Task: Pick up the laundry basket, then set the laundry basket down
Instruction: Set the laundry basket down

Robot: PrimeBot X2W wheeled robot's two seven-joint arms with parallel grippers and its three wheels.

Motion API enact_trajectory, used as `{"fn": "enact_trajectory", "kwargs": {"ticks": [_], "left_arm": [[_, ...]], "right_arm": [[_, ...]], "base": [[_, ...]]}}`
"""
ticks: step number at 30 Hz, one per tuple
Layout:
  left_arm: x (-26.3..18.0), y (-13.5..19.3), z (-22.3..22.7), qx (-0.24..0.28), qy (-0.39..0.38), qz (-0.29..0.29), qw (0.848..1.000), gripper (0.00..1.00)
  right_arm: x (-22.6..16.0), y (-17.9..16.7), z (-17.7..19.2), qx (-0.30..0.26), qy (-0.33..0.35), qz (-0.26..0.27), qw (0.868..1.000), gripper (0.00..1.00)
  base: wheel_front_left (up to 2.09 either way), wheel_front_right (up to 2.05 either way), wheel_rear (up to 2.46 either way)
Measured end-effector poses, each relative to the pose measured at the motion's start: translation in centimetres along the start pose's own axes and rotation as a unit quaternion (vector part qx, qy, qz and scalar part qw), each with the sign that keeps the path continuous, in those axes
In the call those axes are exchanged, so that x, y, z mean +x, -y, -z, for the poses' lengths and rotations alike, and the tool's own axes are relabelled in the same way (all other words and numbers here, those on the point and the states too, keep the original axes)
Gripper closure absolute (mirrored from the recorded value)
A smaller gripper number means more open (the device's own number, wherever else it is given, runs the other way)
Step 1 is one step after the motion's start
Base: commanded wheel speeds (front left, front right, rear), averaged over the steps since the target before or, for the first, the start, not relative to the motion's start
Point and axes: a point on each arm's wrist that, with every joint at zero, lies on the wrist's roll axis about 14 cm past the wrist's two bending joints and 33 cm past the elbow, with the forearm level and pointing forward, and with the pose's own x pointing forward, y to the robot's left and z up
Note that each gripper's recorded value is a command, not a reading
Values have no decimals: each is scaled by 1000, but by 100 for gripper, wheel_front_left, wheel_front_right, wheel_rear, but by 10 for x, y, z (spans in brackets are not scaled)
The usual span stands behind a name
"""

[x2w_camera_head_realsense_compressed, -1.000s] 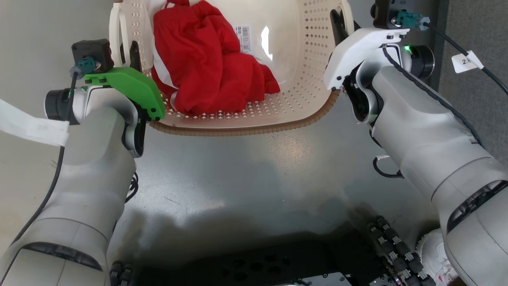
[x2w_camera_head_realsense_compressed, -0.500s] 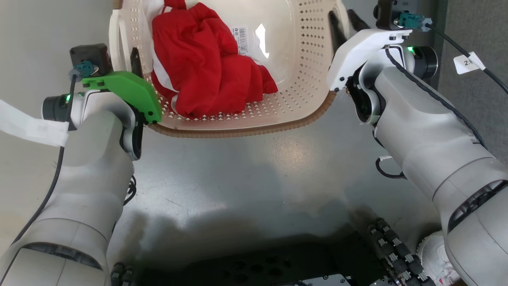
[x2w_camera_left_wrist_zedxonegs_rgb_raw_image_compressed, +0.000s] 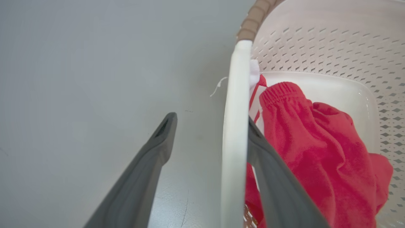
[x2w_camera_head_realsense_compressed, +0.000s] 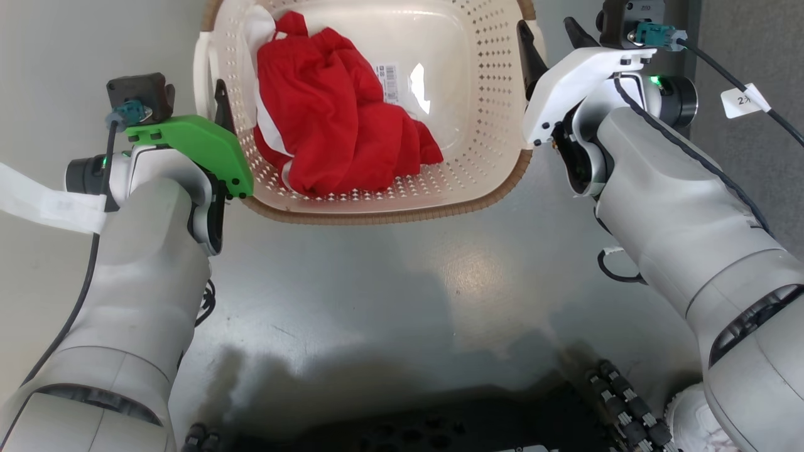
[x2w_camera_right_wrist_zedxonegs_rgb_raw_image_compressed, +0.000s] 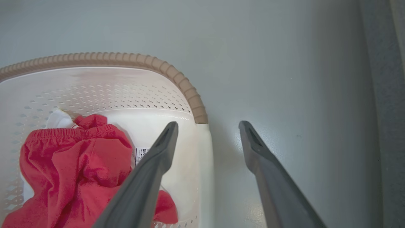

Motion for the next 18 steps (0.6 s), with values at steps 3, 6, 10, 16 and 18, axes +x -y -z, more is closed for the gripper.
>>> {"fn": "enact_trajectory", "kwargs": {"ticks": [3,6,10,16,18], "left_arm": [[-4,1,-10,-2,11,1,1000,0],[-8,6,-25,-4,29,8,1000,0],[-15,18,-57,-8,70,24,997,0],[-31,26,-88,-13,112,37,993,0],[-39,26,-93,-13,122,37,992,0]], "right_arm": [[-3,-1,-11,-3,12,1,1000,0],[-7,-1,-23,-8,26,1,1000,0],[-14,1,-46,-7,53,4,999,0],[-27,0,-83,-10,99,-1,995,0],[-34,-3,-96,-8,117,-4,993,0]], "base": [[0,0,0],[0,0,0],[0,0,0],[0,0,0],[0,0,0]]}}
